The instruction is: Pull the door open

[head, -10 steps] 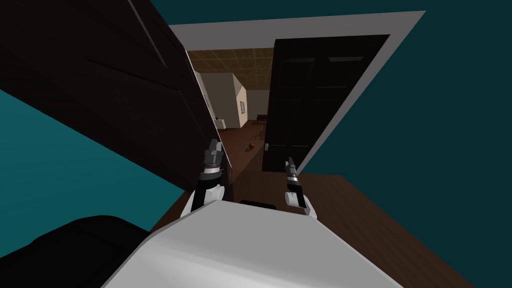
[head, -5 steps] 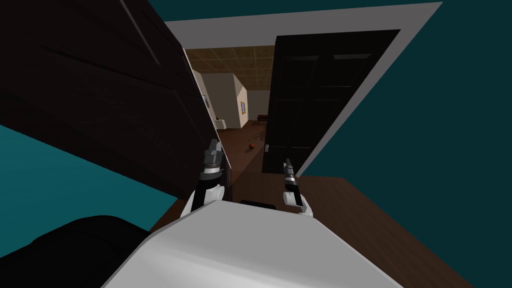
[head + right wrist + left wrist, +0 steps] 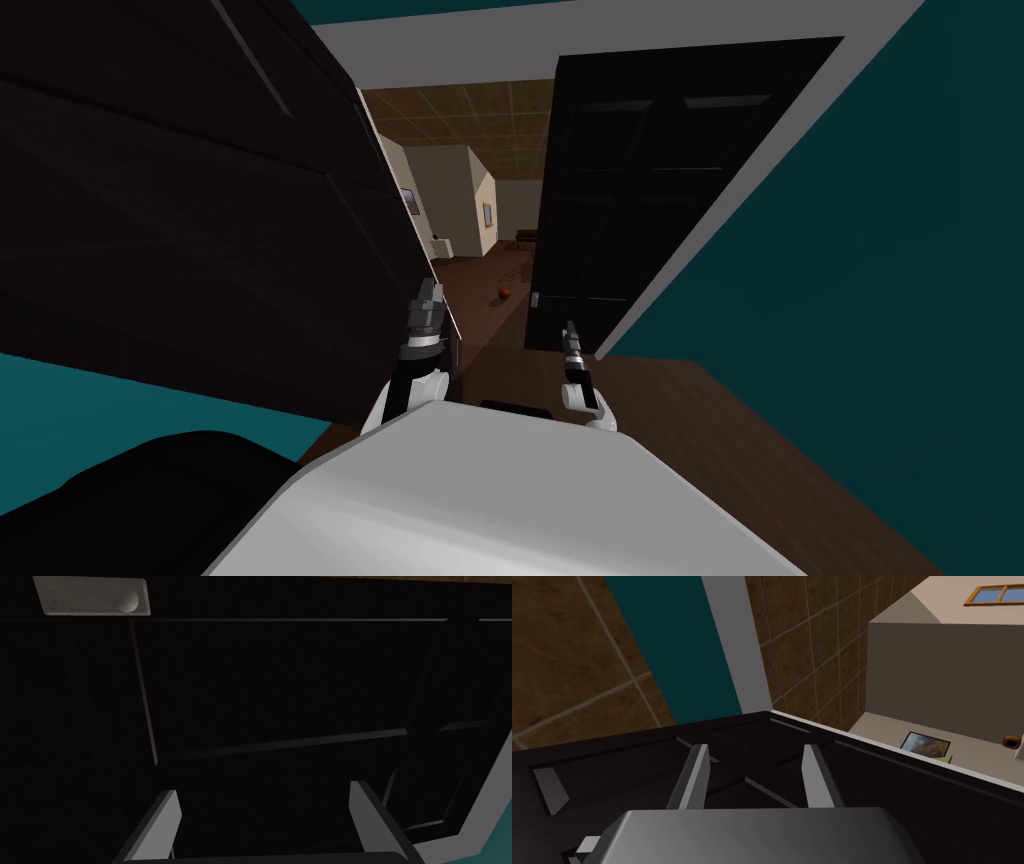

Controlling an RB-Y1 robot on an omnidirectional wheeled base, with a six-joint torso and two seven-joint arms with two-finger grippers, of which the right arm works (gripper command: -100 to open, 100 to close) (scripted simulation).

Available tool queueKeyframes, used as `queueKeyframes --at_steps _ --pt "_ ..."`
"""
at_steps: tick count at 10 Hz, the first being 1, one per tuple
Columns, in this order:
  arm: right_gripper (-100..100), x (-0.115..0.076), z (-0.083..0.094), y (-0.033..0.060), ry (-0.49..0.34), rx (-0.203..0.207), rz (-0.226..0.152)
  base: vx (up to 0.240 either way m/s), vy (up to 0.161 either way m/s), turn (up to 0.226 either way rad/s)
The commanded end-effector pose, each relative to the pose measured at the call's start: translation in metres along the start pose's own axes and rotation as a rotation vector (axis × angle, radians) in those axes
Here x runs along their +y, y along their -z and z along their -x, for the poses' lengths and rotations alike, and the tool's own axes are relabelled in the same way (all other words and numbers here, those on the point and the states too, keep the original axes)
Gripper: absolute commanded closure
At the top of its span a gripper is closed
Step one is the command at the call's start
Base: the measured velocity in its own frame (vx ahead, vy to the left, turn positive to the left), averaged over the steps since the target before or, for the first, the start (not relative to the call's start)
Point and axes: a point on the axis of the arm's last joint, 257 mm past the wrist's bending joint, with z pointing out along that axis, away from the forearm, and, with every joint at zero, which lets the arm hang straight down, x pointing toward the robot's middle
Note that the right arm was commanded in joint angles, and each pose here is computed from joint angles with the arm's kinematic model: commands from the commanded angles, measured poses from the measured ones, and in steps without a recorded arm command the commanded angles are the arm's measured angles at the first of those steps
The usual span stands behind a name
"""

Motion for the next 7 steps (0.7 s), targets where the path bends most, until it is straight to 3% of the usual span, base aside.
queueKeyframes --at_steps 1,7 --pt "-100 -0.011 -0.007 0.0008 -0.007 0.004 -0.020 0.090 -0.013 0.021" --pt "-100 -0.050 -0.024 0.0077 -0.029 0.015 -0.093 0.079 -0.004 0.012"
